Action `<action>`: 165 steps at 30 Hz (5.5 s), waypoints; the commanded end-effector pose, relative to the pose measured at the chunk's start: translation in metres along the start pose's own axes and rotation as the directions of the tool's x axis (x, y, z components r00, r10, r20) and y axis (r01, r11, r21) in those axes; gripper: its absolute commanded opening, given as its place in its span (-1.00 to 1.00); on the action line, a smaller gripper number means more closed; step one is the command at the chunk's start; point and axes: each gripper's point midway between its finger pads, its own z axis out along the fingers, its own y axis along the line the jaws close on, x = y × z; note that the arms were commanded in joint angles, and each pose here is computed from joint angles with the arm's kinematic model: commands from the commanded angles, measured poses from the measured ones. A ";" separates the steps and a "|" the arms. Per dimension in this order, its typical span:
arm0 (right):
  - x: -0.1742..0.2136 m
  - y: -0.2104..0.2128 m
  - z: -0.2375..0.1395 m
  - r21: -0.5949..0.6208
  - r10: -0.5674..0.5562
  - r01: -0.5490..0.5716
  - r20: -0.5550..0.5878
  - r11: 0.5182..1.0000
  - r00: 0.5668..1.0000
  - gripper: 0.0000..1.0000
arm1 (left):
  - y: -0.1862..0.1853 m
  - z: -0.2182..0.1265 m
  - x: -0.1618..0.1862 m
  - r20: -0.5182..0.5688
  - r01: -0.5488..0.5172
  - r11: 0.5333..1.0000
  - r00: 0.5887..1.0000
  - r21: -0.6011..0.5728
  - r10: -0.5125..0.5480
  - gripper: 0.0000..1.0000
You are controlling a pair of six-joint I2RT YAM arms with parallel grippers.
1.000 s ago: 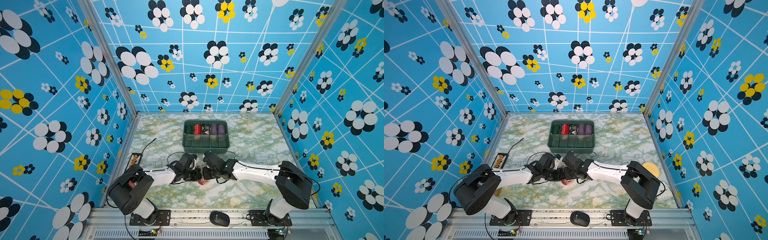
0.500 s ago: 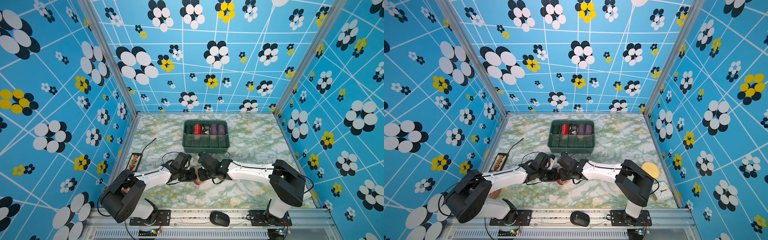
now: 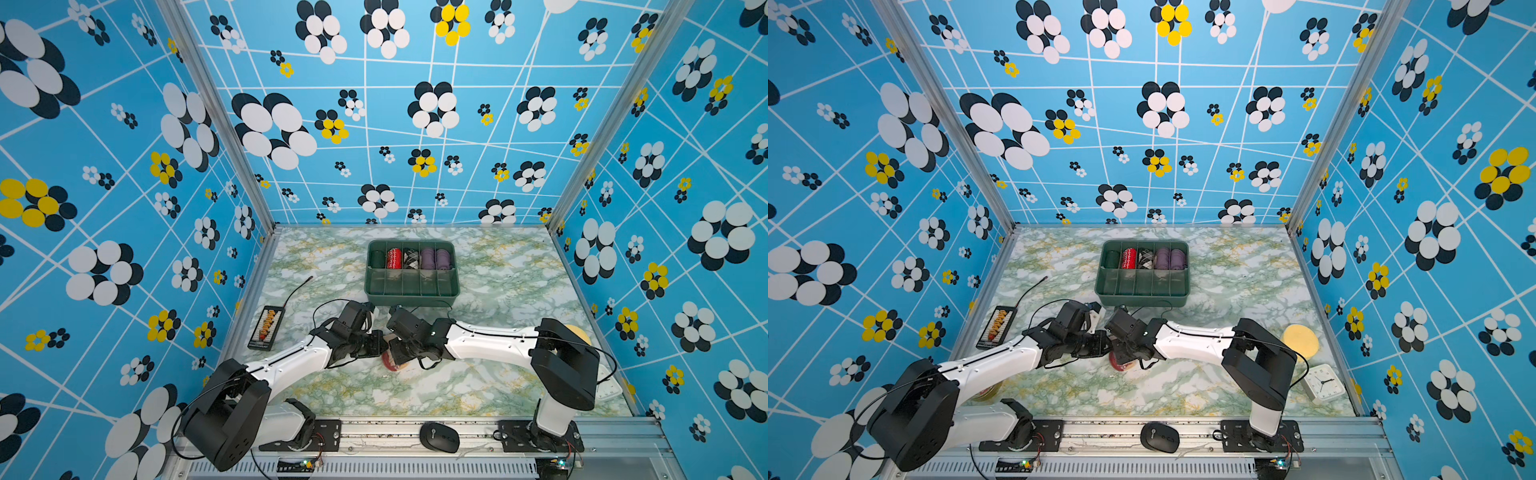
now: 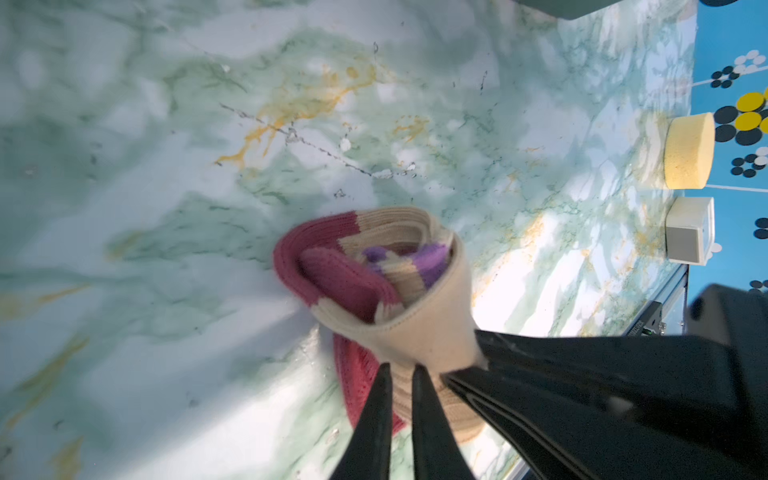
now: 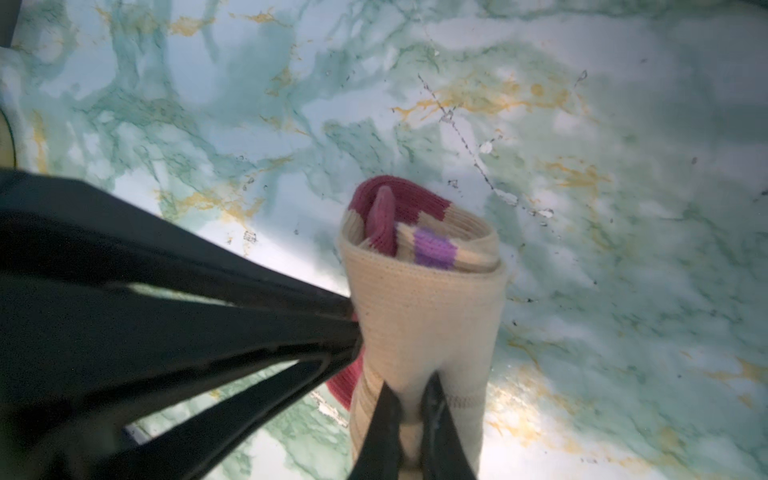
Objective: Roll the socks
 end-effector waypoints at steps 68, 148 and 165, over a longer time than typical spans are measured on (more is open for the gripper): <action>0.011 -0.022 -0.025 -0.283 0.241 -0.228 0.014 0.932 0.970 -0.23 | 0.047 0.038 0.096 -0.250 0.018 0.995 0.967 -0.102 -0.043 -1.00; 0.044 -0.035 -0.008 0.184 -0.028 0.049 -0.115 0.982 0.993 -0.93 | -0.011 0.019 0.058 -0.125 0.009 0.998 0.992 0.069 -0.001 -1.00; 0.047 -0.023 0.000 0.174 -0.040 0.063 -0.135 0.983 0.990 -0.91 | -0.037 0.015 0.051 -0.078 -0.017 0.991 0.997 0.133 0.028 -1.00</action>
